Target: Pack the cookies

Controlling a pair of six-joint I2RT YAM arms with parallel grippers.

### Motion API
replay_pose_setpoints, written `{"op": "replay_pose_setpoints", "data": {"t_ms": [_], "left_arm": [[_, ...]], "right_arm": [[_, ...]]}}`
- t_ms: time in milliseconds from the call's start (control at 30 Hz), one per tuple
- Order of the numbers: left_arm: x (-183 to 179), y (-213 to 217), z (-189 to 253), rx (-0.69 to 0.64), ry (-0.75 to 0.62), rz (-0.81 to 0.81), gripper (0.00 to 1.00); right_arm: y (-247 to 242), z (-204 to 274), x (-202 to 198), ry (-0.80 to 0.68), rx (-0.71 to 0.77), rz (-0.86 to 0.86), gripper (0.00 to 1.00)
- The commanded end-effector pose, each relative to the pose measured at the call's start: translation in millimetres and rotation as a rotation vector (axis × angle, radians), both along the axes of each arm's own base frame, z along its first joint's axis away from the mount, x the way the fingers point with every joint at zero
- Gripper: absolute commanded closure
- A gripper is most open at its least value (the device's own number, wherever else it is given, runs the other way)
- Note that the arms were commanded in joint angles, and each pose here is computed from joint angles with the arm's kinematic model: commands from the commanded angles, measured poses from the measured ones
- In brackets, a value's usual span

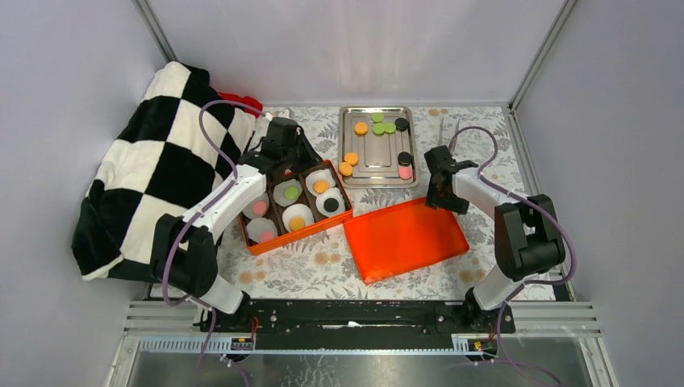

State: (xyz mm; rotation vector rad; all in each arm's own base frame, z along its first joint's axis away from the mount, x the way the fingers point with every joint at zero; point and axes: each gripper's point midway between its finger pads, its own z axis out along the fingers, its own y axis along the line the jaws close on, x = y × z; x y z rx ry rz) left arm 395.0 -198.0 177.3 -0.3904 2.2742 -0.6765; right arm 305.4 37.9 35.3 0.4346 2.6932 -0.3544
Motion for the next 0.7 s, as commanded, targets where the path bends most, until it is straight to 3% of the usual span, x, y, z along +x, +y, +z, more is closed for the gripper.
{"op": "replay_pose_setpoints", "data": {"t_ms": [0,300,433,533,667], "left_arm": [[5.3,-7.1,5.4,-0.004,-0.043,-0.016,0.78],[0.1,-9.6,7.7,-0.012,-0.044,-0.023,0.78],[-1.4,-9.6,11.3,-0.008,-0.044,-0.025,0.78],[-2.2,-11.1,12.7,0.004,-0.033,-0.029,0.77],[-4.1,-14.1,18.9,0.036,-0.027,-0.024,0.78]], "right_arm": [[-26.0,11.4,-6.8,0.001,-0.1,-0.025,0.27],[-26.3,-32.7,-11.9,0.101,0.016,-0.057,0.34],[-25.8,-41.5,-10.6,0.103,0.059,-0.068,0.58],[-20.5,-46.6,-11.3,0.102,0.093,-0.065,0.65],[-12.2,-49.0,-13.4,0.097,0.143,-0.051,0.9]]}}
